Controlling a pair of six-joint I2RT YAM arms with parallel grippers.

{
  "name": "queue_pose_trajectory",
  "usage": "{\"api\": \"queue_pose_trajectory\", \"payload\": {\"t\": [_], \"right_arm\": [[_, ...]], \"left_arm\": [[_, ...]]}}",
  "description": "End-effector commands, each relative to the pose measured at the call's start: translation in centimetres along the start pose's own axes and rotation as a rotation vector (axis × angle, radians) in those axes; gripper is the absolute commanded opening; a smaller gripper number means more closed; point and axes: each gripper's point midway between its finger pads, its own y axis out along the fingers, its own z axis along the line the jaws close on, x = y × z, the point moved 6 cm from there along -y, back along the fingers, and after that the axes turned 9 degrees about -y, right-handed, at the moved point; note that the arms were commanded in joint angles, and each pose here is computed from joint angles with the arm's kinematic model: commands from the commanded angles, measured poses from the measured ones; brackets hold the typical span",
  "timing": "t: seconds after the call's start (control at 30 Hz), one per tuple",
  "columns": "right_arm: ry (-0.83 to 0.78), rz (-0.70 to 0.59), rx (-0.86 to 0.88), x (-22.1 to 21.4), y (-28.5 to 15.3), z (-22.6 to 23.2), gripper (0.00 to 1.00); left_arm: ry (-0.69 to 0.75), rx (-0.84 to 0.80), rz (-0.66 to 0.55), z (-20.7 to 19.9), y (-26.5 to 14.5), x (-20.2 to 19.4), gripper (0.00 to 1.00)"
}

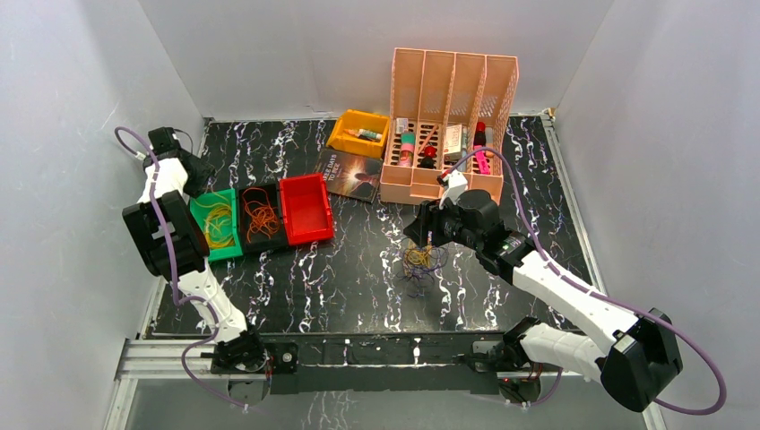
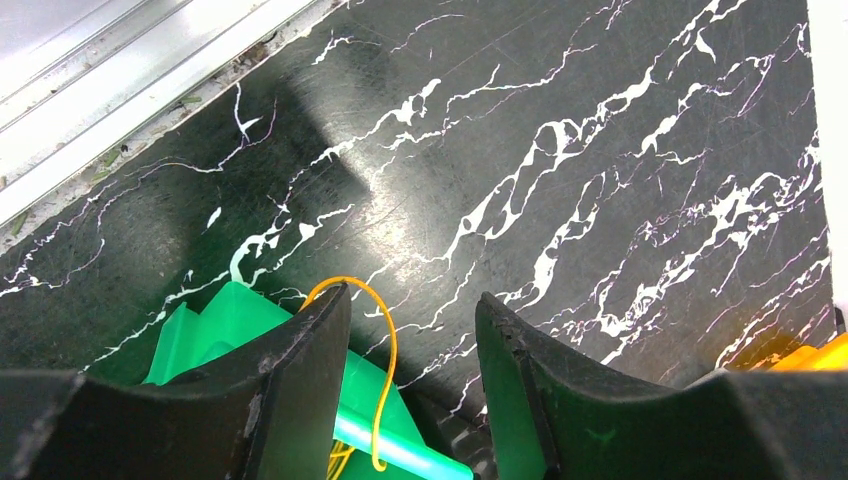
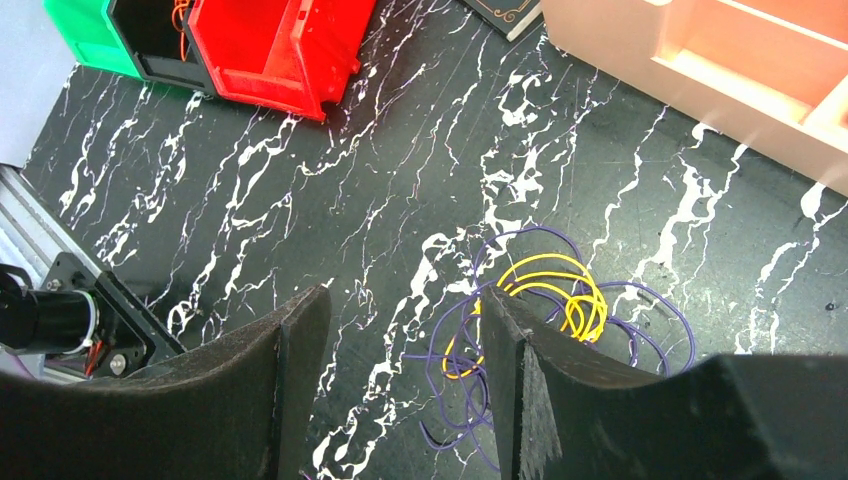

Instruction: Untangle the cables

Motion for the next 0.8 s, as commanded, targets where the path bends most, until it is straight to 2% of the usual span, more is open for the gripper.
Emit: {"api": "queue_pose_trajectory", "payload": {"t": [0.0,0.2,0.4,0.53,0.67,0.77], "right_arm": [[-0.016,-0.032,0.008,0.9,0.0,0.2,0.65],[-0.016,-0.029,0.002,0.7,0.0,0.1,0.65],[-0.017,-0.027,0.011,0.6,0.1,0.2,0.65],[-0.021,-0.024,0.02,0.6,0.1,0.3,0.65],[-0.025,-0.019,0.026,0.6,0.2,0.3,0.65],[-0.025,-0.013,0.022,0.5,0.1,0.3,0.65]], "left_arm": [[-0.013,-0.038,-0.004,-0.9,-1.4,1.0,0.48],[0.067,-0.102,-0.019,-2.0,-3.6,1.8,0.47],[0.177,-0.044,-0.114,-0.8,-6.6,2.9,0.51],[0.314,-0.027,-0.141,0.0,-7.3,3.4,0.54],[0.475,-0.047,-0.105,0.1,-6.7,3.5,0.55],[0.566,-0.048,-0.033,0.1,-5.8,3.3,0.55]]}}
